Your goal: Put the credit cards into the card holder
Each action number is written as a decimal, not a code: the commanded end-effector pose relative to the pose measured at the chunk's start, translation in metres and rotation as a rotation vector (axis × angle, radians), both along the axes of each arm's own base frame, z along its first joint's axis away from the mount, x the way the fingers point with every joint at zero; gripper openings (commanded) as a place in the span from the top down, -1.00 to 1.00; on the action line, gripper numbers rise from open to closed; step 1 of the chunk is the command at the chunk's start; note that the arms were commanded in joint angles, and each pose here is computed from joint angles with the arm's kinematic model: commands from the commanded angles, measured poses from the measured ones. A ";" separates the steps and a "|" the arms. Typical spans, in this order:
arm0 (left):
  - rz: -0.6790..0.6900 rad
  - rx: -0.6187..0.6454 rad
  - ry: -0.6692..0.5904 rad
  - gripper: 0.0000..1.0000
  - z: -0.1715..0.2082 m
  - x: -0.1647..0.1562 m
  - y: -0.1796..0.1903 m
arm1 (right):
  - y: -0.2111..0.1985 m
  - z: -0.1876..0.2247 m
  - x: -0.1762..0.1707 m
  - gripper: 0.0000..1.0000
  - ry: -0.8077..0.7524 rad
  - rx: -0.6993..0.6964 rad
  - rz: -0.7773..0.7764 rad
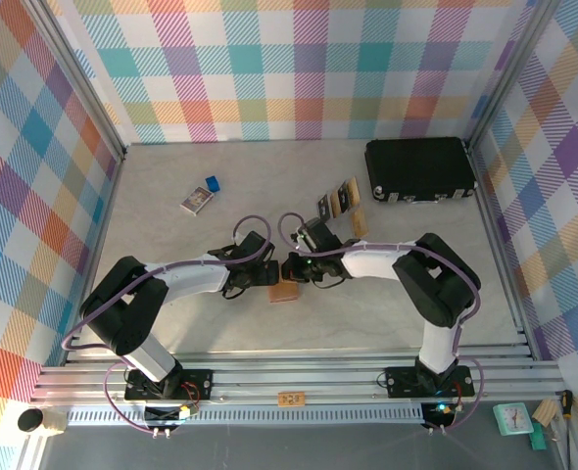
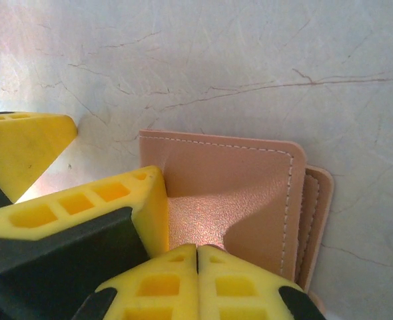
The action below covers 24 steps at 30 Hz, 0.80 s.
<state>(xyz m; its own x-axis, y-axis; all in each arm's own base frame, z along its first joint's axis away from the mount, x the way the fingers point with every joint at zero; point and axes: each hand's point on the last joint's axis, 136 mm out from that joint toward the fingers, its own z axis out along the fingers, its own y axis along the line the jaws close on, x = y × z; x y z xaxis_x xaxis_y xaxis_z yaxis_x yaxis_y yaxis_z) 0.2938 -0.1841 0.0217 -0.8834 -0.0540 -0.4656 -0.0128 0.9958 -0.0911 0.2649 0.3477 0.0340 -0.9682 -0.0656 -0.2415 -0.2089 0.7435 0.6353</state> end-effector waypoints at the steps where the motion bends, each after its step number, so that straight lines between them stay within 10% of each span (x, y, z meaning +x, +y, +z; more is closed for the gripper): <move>1: 0.035 0.088 0.121 -0.98 -0.034 -0.025 0.021 | -0.033 -0.050 -0.036 1.00 0.071 -0.176 0.000; 17: 0.051 0.072 0.137 -0.98 -0.038 -0.029 0.021 | -0.041 -0.068 -0.049 0.98 0.037 -0.223 0.009; 24: 0.039 0.049 0.088 -1.00 -0.015 -0.010 0.012 | -0.019 -0.001 -0.025 0.06 -0.062 -0.163 0.023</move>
